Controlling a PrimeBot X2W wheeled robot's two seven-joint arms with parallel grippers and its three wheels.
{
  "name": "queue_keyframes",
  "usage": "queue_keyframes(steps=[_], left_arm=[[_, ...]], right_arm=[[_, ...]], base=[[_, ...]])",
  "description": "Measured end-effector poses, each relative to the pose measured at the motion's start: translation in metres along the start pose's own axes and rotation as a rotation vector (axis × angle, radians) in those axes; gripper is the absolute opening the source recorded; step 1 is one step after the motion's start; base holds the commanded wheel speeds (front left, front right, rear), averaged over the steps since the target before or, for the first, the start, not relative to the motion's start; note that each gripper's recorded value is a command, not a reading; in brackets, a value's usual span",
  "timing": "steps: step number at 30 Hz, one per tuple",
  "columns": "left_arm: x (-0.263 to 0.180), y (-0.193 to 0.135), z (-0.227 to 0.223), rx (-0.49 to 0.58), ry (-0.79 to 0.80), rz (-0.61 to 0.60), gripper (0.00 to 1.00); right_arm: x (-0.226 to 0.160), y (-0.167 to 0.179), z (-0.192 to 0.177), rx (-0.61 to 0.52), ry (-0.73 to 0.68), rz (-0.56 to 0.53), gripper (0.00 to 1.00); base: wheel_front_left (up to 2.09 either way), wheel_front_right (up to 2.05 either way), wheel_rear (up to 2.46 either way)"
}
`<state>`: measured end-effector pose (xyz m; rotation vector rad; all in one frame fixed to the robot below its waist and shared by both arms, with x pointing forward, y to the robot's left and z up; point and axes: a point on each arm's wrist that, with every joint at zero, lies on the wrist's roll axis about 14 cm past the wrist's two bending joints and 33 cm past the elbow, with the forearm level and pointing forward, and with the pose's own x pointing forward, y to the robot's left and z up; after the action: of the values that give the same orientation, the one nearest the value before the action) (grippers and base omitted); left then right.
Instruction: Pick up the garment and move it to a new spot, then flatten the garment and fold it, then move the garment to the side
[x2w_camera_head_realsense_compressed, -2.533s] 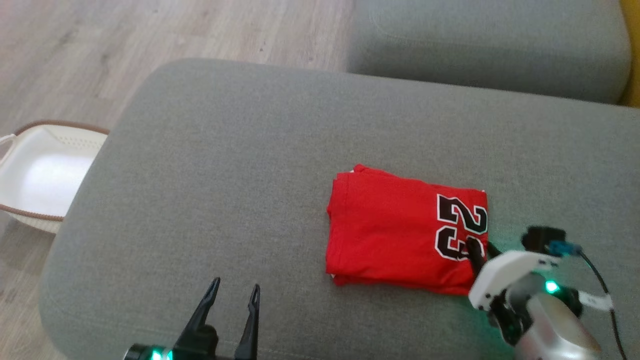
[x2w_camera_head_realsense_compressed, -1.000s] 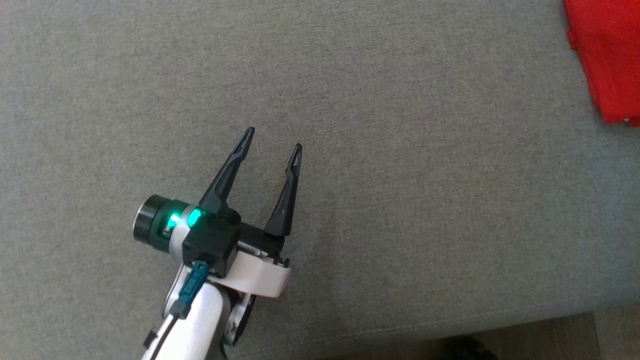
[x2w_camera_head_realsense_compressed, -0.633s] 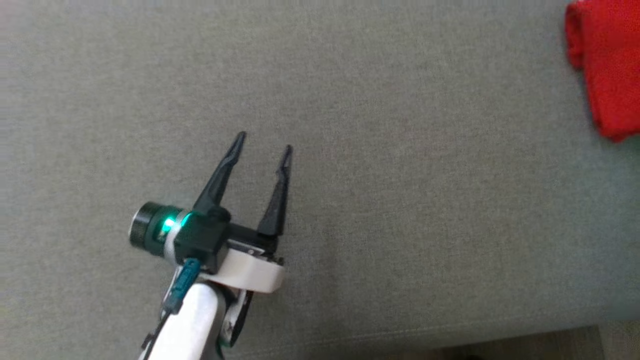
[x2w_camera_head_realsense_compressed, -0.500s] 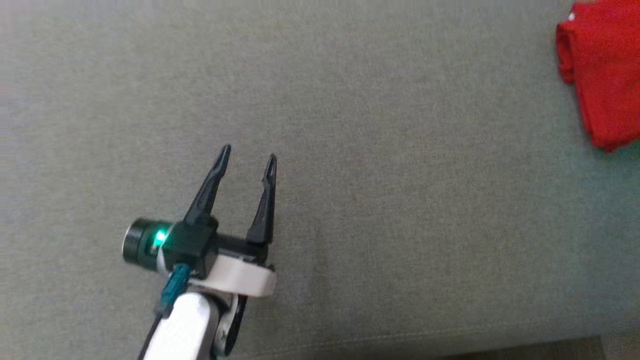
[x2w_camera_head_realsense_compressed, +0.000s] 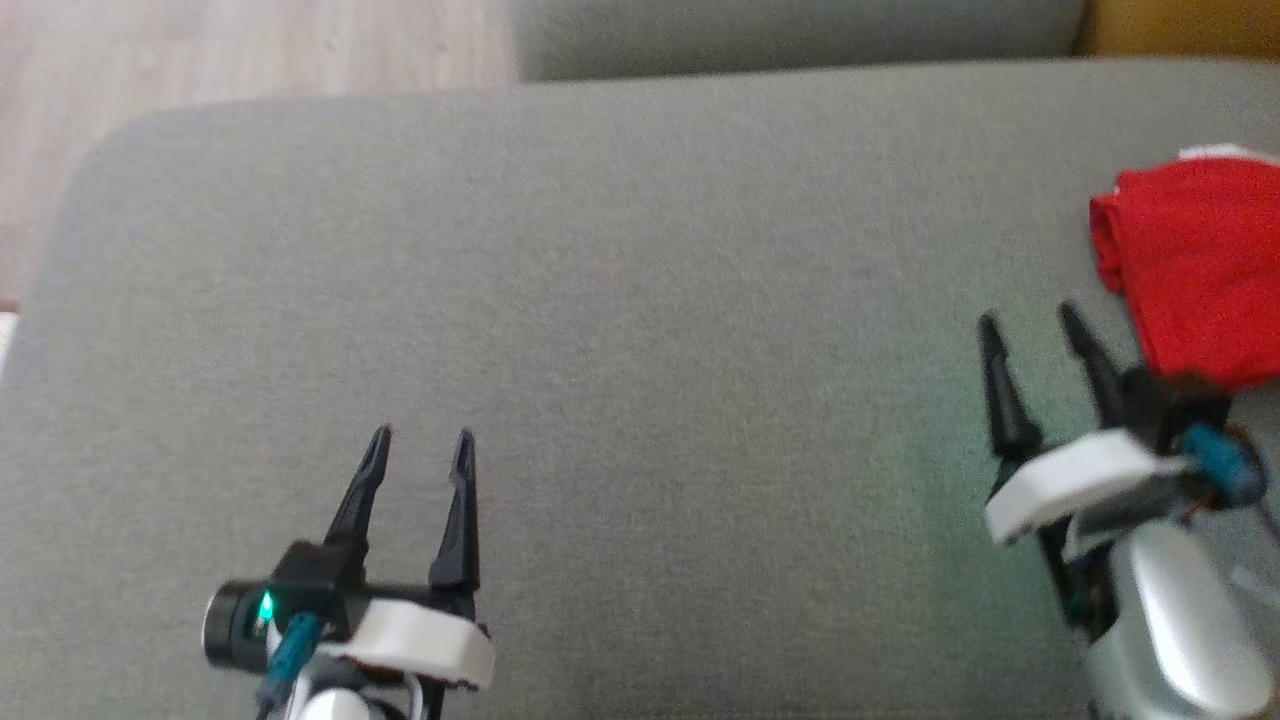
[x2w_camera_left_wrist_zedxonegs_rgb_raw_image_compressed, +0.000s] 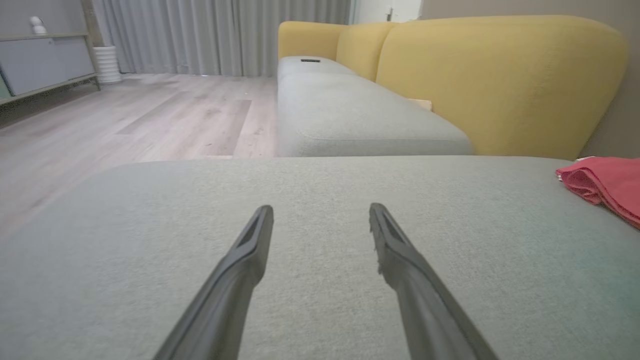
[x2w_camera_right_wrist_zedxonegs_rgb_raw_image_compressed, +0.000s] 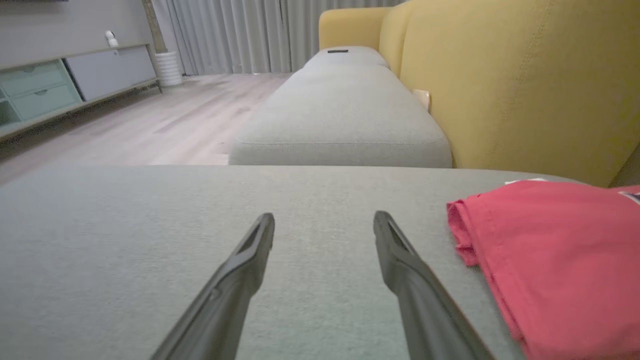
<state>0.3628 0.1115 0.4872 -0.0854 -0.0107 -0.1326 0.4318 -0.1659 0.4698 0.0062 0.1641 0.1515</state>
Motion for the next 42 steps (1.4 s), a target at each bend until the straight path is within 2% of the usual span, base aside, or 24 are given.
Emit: queue_keyframes(steps=[4, 10, 15, 22, 37, 38, 42], left_arm=[[-0.022, 0.013, 0.008, 0.01, -0.022, 0.052, 1.0], [-0.05, 0.029, 0.025, 0.024, -0.077, 0.123, 1.0], [-0.069, 0.037, 0.029, 0.032, -0.095, 0.151, 1.0], [-0.081, 0.04, 0.03, 0.039, -0.102, 0.157, 1.0], [-0.078, 0.035, 0.032, 0.07, -0.104, 0.128, 1.0], [-0.078, 0.035, 0.031, 0.07, -0.104, 0.127, 0.0], [-0.084, 0.036, 0.007, 0.064, -0.027, 0.131, 0.0]], right_arm=[[-0.019, 0.031, 0.0, 0.056, -0.093, 0.057, 1.0], [-0.042, 0.059, -0.001, 0.083, -0.131, 0.112, 1.0], [-0.058, 0.061, 0.017, 0.096, -0.202, 0.107, 1.0], [-0.081, 0.061, -0.005, 0.126, -0.153, 0.096, 1.0], [-0.087, 0.061, -0.009, 0.144, -0.143, 0.09, 1.0], [-0.087, 0.061, -0.009, 0.144, -0.143, 0.091, 0.0], [-0.092, 0.06, -0.034, 0.148, -0.067, 0.082, 0.0]], base=[[0.0, 0.0, 0.0], [0.0, 0.0, 0.0], [0.0, 0.0, 0.0], [0.0, 0.0, 0.0], [0.0, 0.0, 0.0], [0.0, 0.0, 0.0], [0.0, 0.0, 0.0]])
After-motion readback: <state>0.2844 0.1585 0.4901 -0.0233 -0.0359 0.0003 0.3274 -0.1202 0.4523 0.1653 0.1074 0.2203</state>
